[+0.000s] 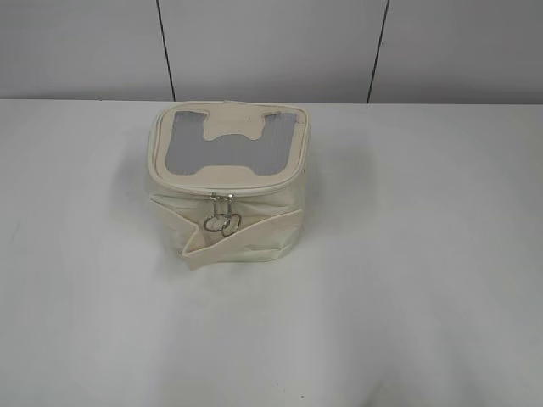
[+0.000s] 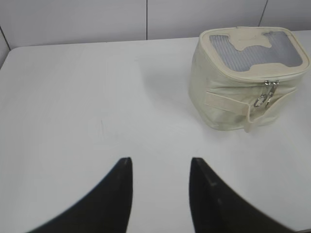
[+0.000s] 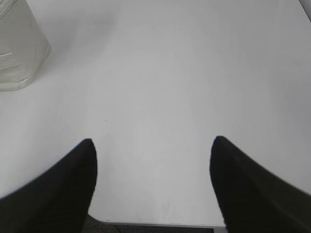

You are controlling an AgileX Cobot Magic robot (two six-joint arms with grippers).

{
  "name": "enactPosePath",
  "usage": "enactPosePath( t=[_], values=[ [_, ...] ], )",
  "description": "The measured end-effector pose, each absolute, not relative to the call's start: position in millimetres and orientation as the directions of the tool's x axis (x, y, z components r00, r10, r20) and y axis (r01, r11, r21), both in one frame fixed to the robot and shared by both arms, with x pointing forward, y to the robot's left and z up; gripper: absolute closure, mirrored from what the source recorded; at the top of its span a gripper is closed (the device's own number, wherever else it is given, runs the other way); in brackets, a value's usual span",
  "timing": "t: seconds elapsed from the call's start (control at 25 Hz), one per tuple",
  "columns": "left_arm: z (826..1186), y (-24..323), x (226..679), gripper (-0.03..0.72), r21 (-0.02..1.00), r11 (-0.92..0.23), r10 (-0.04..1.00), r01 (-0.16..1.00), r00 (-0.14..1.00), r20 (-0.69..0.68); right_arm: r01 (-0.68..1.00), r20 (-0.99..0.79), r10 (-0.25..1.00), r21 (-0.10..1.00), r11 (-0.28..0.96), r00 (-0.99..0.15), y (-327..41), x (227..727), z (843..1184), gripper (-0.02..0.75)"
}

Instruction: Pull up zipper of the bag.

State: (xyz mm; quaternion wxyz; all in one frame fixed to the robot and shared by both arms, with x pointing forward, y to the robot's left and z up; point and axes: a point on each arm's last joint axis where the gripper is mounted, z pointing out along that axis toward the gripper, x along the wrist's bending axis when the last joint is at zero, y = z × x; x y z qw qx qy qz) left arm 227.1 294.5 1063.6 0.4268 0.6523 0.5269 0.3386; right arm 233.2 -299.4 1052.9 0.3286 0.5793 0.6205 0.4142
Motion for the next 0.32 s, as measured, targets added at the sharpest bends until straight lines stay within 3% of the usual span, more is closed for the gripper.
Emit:
enactPosePath(
  t=[0.32],
  values=[
    [1063.6, 294.5, 227.1, 0.414, 0.914, -0.08, 0.976, 0.398, 0.215, -0.008, 0.447, 0.078, 0.99, 0.894, -0.017, -0.117, -298.8, 233.1, 1052.9, 0.169]
  ],
)
